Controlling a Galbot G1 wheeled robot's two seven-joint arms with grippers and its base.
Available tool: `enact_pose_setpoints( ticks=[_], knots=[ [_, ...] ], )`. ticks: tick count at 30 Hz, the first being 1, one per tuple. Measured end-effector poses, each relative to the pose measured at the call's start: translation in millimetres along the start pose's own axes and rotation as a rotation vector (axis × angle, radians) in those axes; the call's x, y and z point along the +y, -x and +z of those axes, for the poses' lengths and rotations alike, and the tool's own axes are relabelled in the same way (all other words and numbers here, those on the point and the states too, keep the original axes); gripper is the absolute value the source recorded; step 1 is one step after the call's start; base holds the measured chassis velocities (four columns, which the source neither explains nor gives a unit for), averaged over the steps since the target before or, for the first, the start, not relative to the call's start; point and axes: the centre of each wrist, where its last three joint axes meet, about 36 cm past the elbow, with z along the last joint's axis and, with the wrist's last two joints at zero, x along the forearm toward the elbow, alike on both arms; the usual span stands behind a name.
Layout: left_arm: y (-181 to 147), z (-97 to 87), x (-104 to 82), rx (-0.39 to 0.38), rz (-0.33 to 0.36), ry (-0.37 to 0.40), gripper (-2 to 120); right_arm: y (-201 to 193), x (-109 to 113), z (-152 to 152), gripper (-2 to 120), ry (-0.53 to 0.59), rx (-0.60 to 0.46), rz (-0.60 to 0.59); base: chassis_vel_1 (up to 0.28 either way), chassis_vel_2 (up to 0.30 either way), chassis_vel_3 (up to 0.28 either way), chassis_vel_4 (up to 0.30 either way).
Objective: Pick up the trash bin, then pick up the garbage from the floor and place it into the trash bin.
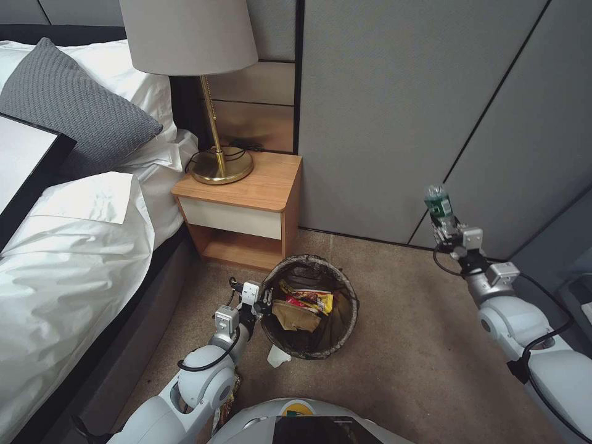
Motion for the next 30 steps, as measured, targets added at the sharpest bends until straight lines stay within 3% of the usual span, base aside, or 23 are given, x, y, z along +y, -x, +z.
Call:
enact_pose_setpoints(
  ticks=[6, 11, 15, 18, 22, 30],
  knots=[
    [-0.5, -0.6, 0.6, -0.001, -0.001, 0.002, 3, -2.1, 21.9, -29.8, 31, 0.035, -0.066, -0.013, 0.000, 0.000, 0.000, 0.000],
    [-0.7, -1.1, 0.8, -0.001, -0.001, 0.003, 3, -13.9, 57.0, -72.4, 31, 0.087, -0.156, -0.073, 0.000, 0.000, 0.000, 0.000],
    [-0.7, -1.2, 0.8, -0.001, -0.001, 0.003, 3, -15.4, 59.9, -75.7, 31, 0.091, -0.161, -0.079, 0.000, 0.000, 0.000, 0.000],
    [-0.8, -1.4, 0.8, -0.001, -0.001, 0.003, 3, -23.9, 75.5, -93.3, 31, 0.114, -0.192, -0.117, 0.000, 0.000, 0.000, 0.000],
    [-1.7, -0.8, 0.2, 0.002, 0.000, 0.004, 3, -47.2, 106.5, -131.5, 31, 0.156, -0.239, -0.230, 0.000, 0.000, 0.000, 0.000],
    [0.3, -2.9, -1.1, -0.006, 0.003, 0.005, 3, -69.3, 128.5, -144.1, 31, 0.158, -0.226, -0.421, 0.000, 0.000, 0.000, 0.000]
  ],
)
